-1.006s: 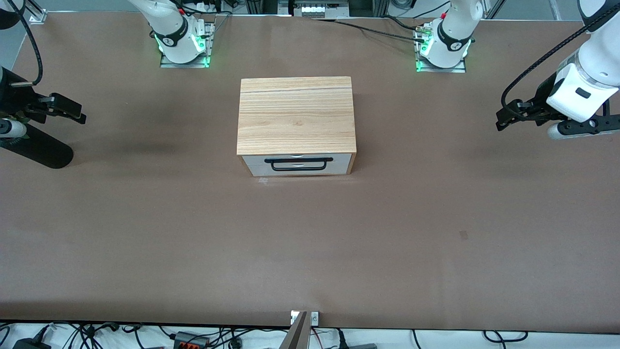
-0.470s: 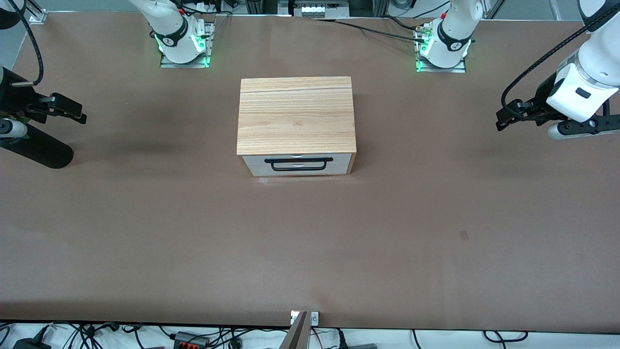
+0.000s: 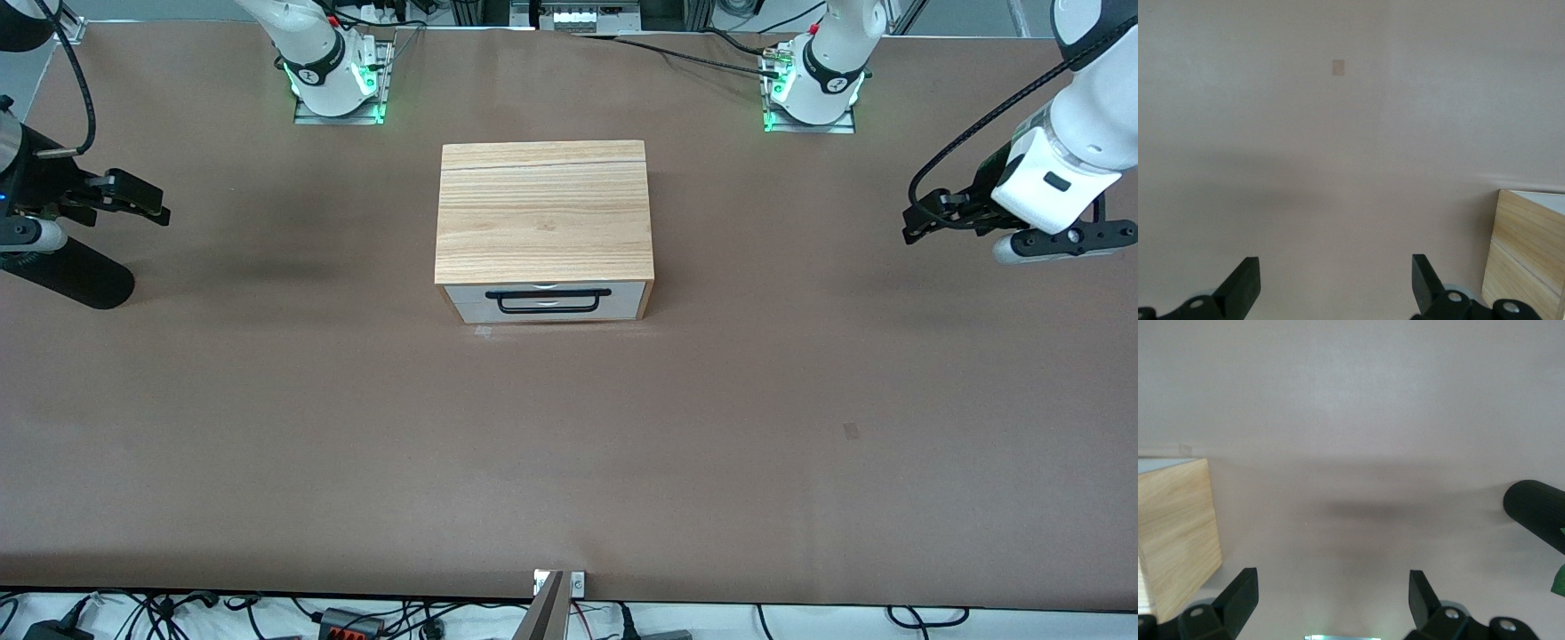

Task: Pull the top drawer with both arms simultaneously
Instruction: 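Move both grippers toward the black drawer handle from either end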

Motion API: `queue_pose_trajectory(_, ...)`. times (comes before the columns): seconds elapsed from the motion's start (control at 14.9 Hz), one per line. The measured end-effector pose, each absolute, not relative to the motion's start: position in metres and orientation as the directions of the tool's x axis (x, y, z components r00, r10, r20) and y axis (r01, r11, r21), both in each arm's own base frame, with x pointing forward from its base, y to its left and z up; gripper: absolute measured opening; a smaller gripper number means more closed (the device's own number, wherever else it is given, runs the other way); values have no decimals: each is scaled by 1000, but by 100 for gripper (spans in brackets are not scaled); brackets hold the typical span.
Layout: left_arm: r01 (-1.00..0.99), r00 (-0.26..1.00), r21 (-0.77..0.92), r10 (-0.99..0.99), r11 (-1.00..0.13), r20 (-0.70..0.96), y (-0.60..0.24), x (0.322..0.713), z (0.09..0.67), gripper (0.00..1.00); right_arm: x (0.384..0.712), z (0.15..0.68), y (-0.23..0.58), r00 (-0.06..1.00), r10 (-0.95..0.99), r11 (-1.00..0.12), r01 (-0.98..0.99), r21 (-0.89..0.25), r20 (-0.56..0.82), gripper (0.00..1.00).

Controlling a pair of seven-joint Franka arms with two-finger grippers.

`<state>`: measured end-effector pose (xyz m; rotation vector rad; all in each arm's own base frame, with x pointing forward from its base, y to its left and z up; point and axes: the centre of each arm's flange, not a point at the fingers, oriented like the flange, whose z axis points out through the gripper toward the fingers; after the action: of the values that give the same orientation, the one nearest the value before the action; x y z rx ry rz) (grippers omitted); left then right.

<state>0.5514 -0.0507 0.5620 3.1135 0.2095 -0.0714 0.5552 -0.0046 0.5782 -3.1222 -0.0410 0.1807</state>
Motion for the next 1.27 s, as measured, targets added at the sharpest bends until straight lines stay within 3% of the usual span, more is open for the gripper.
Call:
queue_pose_trajectory(0.27,118,991,40,115,-992,-72,-60,565,548,100,557,565,3,986,40,-999,37,-17,-163,100)
queue_pose_trajectory(0.74,177,971,300,115,-937,-211,-85,617,478,100,570,530,21,973,66,-997,54,-58,-223,100)
queue_pose_trajectory(1.07,187,969,432,92,-882,-231,-140,646,423,100,592,444,87,930,132,-930,-3,-368,-343,100)
queue_pose_trajectory(1.27,150,977,538,41,-830,-210,-175,652,404,100,616,379,138,935,196,-814,-14,-581,-297,100)
